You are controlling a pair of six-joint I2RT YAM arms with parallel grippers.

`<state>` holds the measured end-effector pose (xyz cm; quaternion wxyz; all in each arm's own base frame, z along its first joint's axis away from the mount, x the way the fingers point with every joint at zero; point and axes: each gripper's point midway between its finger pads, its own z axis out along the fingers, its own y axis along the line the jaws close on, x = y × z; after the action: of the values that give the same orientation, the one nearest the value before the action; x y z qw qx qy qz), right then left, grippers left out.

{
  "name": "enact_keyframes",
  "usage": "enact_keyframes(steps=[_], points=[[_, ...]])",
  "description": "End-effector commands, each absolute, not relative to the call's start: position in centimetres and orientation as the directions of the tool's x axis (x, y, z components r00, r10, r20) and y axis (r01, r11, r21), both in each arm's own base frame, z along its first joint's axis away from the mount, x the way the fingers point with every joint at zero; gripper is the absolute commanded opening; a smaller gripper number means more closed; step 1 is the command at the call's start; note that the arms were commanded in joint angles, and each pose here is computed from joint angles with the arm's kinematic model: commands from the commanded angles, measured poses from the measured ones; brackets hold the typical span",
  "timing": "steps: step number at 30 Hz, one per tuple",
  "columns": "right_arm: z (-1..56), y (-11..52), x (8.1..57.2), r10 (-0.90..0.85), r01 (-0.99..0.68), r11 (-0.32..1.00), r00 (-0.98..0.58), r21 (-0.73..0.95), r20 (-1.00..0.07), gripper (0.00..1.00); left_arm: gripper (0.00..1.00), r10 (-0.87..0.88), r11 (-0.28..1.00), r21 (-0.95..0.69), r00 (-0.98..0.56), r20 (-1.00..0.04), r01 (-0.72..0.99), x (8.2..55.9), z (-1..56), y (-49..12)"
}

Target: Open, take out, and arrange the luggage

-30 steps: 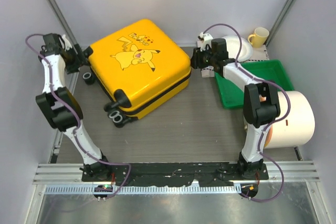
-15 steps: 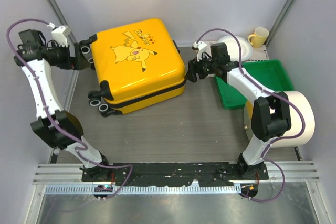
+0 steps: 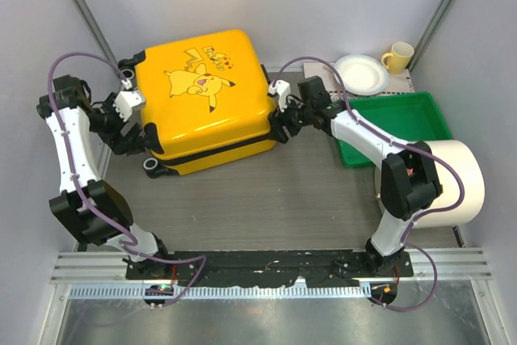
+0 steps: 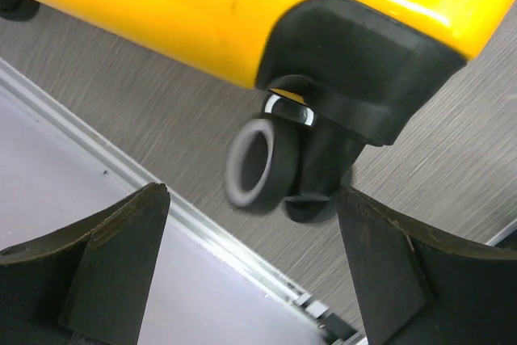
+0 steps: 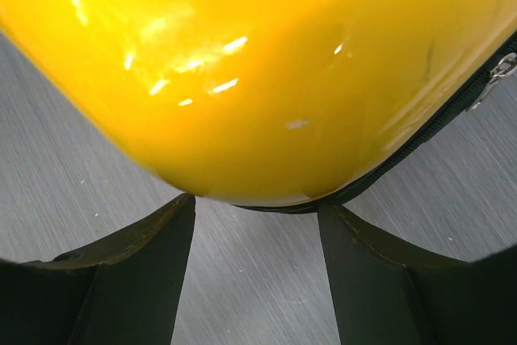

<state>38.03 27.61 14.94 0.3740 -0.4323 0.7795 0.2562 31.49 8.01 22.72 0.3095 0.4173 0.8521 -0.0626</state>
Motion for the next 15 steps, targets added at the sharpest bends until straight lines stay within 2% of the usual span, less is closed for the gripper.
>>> enact_keyframes(steps=[1, 4, 7, 10, 13, 15], points=[[18.3, 32.4, 33.6, -0.424, -0.946, 0.295, -0.255, 0.133, -0.869, 0.68, 0.89, 0.743, 0.481, -0.079, -0.454, -0.492, 0.873, 24.5, 20.3, 5.8], [19.6, 33.2, 32.3, -0.408, -0.959, 0.248, -0.229, 0.135, -0.884, 0.68, 0.88, 0.776, 0.399, -0.088, -0.387, -0.498, 0.913, 25.1, 18.9, 5.9], [19.8, 34.4, 31.1, -0.419, -0.972, 0.208, -0.191, 0.111, -0.888, 0.69, 0.86, 0.771, 0.385, -0.135, -0.399, -0.497, 0.913, 26.1, 17.6, 6.3], [19.8, 35.1, 30.6, -0.399, -0.966, 0.201, -0.231, 0.161, -0.888, 0.69, 0.82, 0.773, 0.379, -0.149, -0.401, -0.491, 0.913, 27.2, 17.0, 6.9], [20.5, 34.3, 31.2, -0.392, -0.962, 0.234, -0.228, 0.143, -0.891, 0.70, 0.75, 0.780, 0.363, -0.121, -0.372, -0.503, 0.924, 27.8, 16.8, 7.3], [21.1, 32.8, 31.9, -0.375, -0.951, 0.273, -0.245, 0.146, -0.894, 0.72, 0.57, 0.804, 0.351, -0.080, -0.344, -0.485, 0.933, 28.1, 16.6, 7.9]])
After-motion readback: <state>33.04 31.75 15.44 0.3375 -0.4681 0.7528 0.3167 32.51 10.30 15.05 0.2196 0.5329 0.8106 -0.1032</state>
